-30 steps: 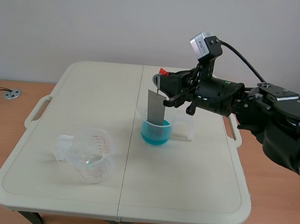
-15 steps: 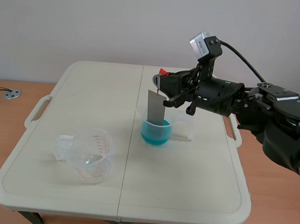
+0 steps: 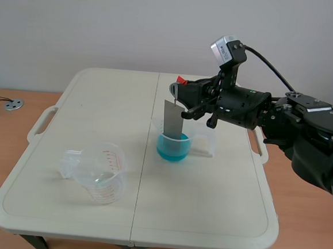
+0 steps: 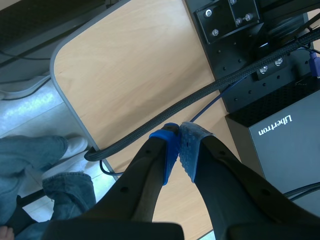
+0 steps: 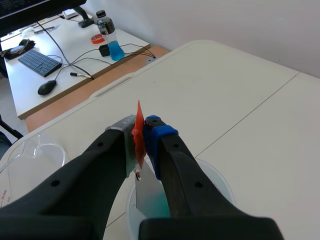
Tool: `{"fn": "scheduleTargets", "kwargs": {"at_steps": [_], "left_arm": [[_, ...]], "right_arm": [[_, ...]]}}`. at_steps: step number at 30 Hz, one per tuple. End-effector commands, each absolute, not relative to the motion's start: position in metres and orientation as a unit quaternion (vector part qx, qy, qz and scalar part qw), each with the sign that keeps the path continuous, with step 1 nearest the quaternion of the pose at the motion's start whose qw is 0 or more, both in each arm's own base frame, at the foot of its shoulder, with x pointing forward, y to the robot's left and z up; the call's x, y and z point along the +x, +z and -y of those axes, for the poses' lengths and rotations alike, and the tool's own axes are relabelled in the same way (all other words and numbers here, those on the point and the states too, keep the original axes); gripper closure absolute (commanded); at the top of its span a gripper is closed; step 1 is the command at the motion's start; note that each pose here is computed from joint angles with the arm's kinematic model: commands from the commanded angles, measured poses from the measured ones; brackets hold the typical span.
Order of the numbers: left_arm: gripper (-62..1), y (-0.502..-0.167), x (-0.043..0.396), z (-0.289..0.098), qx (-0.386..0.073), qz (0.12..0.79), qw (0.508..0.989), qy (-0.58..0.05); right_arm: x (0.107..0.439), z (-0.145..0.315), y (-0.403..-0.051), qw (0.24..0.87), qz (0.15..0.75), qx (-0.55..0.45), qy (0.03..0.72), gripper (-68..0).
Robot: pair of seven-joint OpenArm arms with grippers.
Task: Hold the metal plate by the orange handle, dip it into the blue solution, take it out and point at it, then put the plate back in the beaker on the left.
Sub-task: 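Hold the plate still in the solution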
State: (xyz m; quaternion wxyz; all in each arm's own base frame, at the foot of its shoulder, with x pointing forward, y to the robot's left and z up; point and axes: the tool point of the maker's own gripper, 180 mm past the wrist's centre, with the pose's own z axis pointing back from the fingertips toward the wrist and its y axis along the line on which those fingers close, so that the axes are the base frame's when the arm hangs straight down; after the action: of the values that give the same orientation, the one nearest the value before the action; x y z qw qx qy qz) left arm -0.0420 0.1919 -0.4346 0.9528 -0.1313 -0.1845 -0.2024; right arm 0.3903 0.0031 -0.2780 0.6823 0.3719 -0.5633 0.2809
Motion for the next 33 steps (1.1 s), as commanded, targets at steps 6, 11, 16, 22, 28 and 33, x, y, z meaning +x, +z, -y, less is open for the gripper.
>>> {"fn": "scheduleTargets", "kwargs": {"at_steps": [6,11,16,22,28,33], "left_arm": [[-2.7,-0.4333,-0.0401,-0.1898,-0.133,0.190,0.952,-0.200],[-2.7,-0.4333,-0.0400,-0.1898,-0.134,0.190,0.952,-0.200],[-2.7,-0.4333,-0.0399,-0.1898,-0.133,0.190,0.952,-0.200],[-2.7,-0.4333,-0.0399,-0.1898,-0.133,0.190,0.952,-0.200],[-2.7,-0.4333,-0.0398,-0.1898,-0.134,0.190,0.952,-0.200],[-2.7,-0.4333,-0.0398,-0.1898,-0.134,0.190,0.952,-0.200]], "right_arm": [[0.3936,-0.0044,-0.2727,0.679,0.563,0.369,0.293,-1.5],[0.3936,-0.0044,-0.2727,0.679,0.563,0.369,0.293,-1.5],[0.3936,-0.0044,-0.2727,0.679,0.563,0.369,0.293,-1.5],[0.3936,-0.0044,-0.2726,0.679,0.563,0.369,0.293,-1.5],[0.3940,-0.0042,-0.2713,0.678,0.565,0.372,0.289,-1.5],[0.3949,-0.0041,-0.2698,0.677,0.566,0.372,0.288,-1.5]]}}
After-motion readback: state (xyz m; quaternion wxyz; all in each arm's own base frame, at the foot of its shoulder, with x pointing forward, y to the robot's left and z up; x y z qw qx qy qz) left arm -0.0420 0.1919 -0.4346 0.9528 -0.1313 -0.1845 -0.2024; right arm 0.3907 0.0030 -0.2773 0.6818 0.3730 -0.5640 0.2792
